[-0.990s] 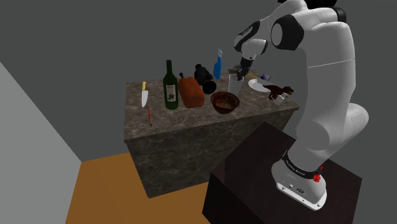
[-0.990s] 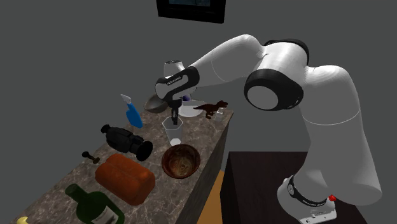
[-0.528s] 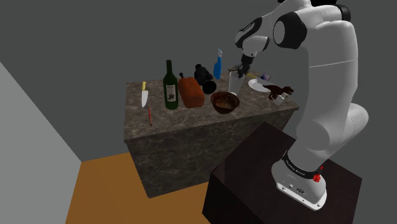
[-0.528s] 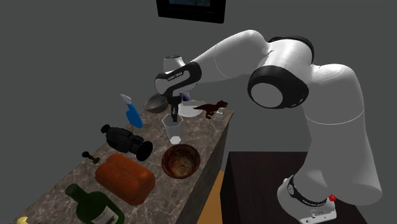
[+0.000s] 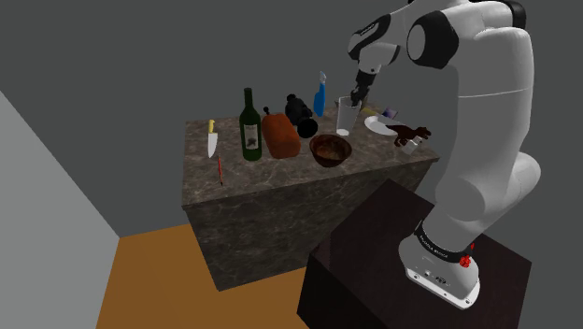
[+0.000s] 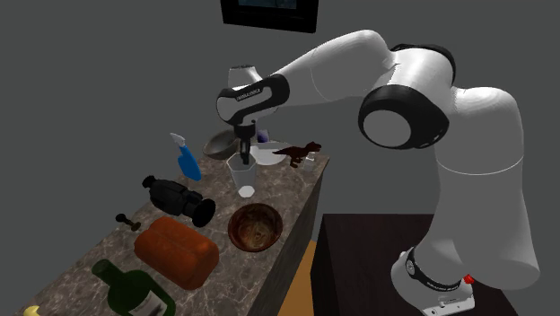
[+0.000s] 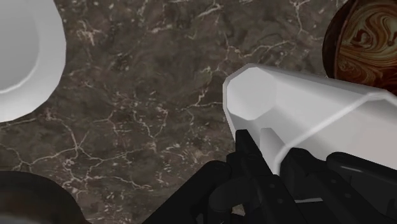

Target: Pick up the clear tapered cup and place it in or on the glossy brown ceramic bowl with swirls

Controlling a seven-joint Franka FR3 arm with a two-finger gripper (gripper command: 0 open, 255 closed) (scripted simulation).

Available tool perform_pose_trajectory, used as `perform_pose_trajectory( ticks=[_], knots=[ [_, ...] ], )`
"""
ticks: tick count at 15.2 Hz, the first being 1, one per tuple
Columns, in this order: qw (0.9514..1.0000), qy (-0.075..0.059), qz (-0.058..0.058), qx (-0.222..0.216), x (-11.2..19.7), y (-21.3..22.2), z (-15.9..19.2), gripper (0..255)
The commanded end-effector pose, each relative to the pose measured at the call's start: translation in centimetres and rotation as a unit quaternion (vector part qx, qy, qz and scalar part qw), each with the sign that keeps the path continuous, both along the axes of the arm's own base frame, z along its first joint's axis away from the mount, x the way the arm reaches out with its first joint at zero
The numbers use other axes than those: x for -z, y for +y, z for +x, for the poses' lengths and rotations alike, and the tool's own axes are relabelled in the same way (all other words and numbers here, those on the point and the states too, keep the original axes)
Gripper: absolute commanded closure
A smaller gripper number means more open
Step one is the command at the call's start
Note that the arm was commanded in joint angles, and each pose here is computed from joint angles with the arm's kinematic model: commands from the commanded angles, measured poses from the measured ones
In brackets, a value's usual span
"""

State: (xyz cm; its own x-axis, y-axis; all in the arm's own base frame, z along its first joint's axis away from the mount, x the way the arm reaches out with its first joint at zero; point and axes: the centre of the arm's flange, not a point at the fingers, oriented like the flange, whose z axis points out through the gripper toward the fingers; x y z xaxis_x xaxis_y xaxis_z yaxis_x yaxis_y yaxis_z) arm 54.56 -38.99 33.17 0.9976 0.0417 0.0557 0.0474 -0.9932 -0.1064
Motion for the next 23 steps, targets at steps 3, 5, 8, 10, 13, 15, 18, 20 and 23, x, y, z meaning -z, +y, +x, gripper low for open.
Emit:
perform_pose_trajectory(
  ticks=[3, 5, 8, 10, 13, 15, 18, 20, 23],
  knots=[
    [1.0000, 0.000, 0.000, 0.000, -2.2, -0.1, 0.1, 255],
    [1.0000, 0.000, 0.000, 0.000, -3.3, -0.1, 0.1, 255],
    [1.0000, 0.000, 0.000, 0.000, -4.8, -0.1, 0.1, 255],
    [1.0000, 0.000, 0.000, 0.000, -5.9, -0.1, 0.1, 255],
    [1.0000, 0.000, 0.000, 0.000, -7.5, -0.1, 0.1, 255],
    [1.0000, 0.000, 0.000, 0.000, -8.5, -0.1, 0.1, 255],
    [1.0000, 0.000, 0.000, 0.000, -10.1, -0.1, 0.1, 255],
    [1.0000, 0.000, 0.000, 0.000, -10.9, -0.1, 0.0, 255],
    [1.0000, 0.000, 0.000, 0.000, -12.1, 3.5, -1.2, 255]
  ],
)
